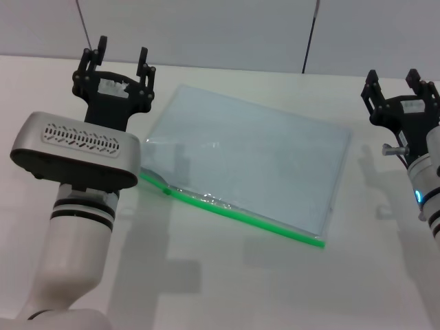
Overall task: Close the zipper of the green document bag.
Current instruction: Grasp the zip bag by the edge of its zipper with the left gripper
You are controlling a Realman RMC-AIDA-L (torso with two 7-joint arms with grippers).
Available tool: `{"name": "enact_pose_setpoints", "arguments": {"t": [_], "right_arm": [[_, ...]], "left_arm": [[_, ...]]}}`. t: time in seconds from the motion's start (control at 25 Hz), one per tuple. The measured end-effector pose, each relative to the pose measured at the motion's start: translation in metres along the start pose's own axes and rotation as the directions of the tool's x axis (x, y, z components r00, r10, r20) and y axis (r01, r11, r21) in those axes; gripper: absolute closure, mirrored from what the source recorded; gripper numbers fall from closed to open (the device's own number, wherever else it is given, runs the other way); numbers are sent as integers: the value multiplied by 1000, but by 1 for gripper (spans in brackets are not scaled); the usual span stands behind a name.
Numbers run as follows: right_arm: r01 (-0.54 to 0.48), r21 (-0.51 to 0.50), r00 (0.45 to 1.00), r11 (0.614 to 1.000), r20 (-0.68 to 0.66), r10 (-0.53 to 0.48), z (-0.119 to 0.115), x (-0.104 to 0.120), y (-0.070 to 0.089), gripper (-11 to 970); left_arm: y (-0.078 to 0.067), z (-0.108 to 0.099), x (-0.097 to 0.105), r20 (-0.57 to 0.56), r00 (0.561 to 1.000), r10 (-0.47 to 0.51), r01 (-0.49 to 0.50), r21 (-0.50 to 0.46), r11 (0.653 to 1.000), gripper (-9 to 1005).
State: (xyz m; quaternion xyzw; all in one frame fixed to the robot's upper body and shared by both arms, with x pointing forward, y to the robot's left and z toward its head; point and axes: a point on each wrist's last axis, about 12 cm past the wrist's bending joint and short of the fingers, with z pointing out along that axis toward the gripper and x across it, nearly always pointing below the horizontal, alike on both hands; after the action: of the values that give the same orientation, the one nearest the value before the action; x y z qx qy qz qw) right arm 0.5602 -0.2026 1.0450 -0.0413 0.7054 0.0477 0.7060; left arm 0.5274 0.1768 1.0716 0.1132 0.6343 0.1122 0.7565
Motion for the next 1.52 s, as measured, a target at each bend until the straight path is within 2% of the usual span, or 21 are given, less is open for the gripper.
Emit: {"name": "enact_pose_setpoints", "arguments": {"t": [0.92,1.08,1.2,1.28,1.52], "right_arm": [[3,-1,1000,1000,-5,-3,0,1,0,263],[3,-1,1000,1000,-5,-3,0,1,-1,264],[3,0,1000,1000,-6,-3,0,1,-1,264],[3,2,1000,1000,-7,-3,-1,1,-1,264],[3,5,1000,1000,-7,-3,-1,2,-2,264]], "left_arm": [[0,0,0,1,1000,19,-19,0,1000,411],[0,0,0,0,996,87,-87,-1,996,411],[2,-2,1,-11,982,191,-191,-13,982,411],[2,-2,2,-16,977,214,-215,-15,977,411],[6,-6,7,-72,918,391,-394,-29,919,411]]}}
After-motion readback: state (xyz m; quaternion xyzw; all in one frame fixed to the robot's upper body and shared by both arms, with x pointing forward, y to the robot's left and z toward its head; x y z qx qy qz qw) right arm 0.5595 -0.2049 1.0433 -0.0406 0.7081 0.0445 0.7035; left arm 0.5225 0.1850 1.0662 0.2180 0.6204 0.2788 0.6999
